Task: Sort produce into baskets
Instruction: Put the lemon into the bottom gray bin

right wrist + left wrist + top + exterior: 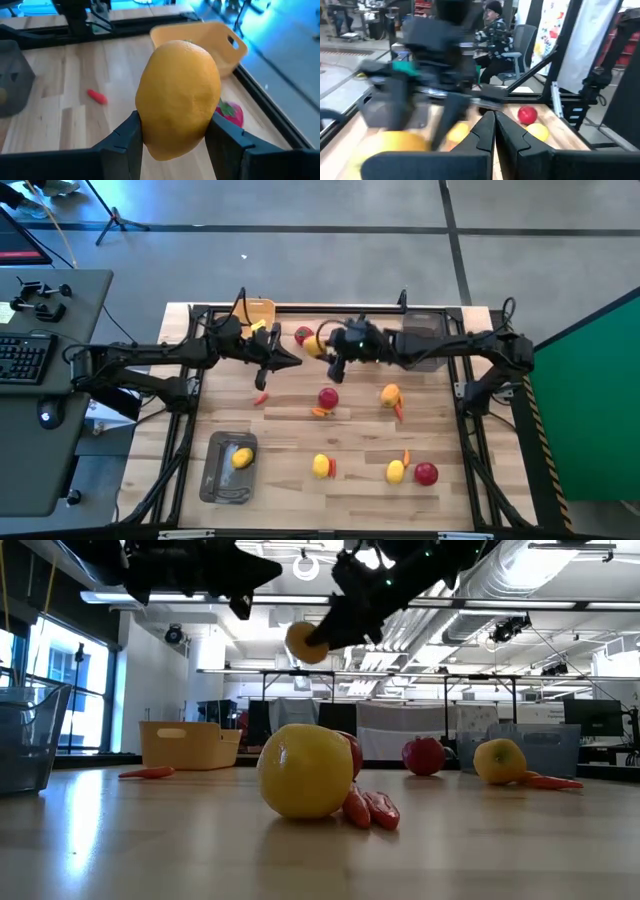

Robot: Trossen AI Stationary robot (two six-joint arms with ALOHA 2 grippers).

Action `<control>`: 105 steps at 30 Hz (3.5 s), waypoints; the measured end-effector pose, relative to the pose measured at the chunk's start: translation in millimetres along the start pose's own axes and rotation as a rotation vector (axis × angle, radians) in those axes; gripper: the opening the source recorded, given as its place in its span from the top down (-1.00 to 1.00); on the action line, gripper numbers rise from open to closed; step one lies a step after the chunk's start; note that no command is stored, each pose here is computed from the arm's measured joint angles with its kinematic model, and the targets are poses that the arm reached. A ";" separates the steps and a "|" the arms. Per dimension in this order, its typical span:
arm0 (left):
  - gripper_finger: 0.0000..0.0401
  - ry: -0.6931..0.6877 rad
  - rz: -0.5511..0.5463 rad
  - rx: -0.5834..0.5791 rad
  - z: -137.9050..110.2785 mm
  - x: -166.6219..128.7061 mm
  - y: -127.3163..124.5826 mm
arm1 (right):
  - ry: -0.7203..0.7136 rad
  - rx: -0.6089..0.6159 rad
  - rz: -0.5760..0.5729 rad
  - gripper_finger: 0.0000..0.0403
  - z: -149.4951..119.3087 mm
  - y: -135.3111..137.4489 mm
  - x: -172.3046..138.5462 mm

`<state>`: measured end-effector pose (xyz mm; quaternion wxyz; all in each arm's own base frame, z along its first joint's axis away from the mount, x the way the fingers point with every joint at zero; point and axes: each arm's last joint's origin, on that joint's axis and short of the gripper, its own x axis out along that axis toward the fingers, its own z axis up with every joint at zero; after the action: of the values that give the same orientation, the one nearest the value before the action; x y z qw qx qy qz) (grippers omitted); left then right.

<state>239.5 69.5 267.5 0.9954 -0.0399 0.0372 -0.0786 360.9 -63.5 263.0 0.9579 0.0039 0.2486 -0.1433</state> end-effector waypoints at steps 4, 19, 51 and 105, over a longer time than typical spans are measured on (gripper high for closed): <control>1.00 0.004 0.028 -0.011 -7.2 -4.9 6.4 | -0.082 -0.030 -0.003 0.23 -5.7 15.1 11.2; 0.92 -0.065 0.055 -0.111 -24.1 -24.6 5.8 | -0.426 0.036 0.064 0.24 -63.5 30.8 10.8; -0.40 -0.045 0.110 -0.038 -26.2 -16.7 -7.5 | -0.519 -0.087 0.059 0.24 -39.6 49.5 5.0; 0.15 0.716 -0.106 -0.310 21.8 -51.7 -91.9 | -0.222 -0.081 0.038 0.18 -66.9 47.0 16.3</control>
<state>176.2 -11.1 300.5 0.8961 -0.1617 0.3915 -0.1325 355.7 -17.6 193.6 0.9815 -0.0462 0.1465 -0.1145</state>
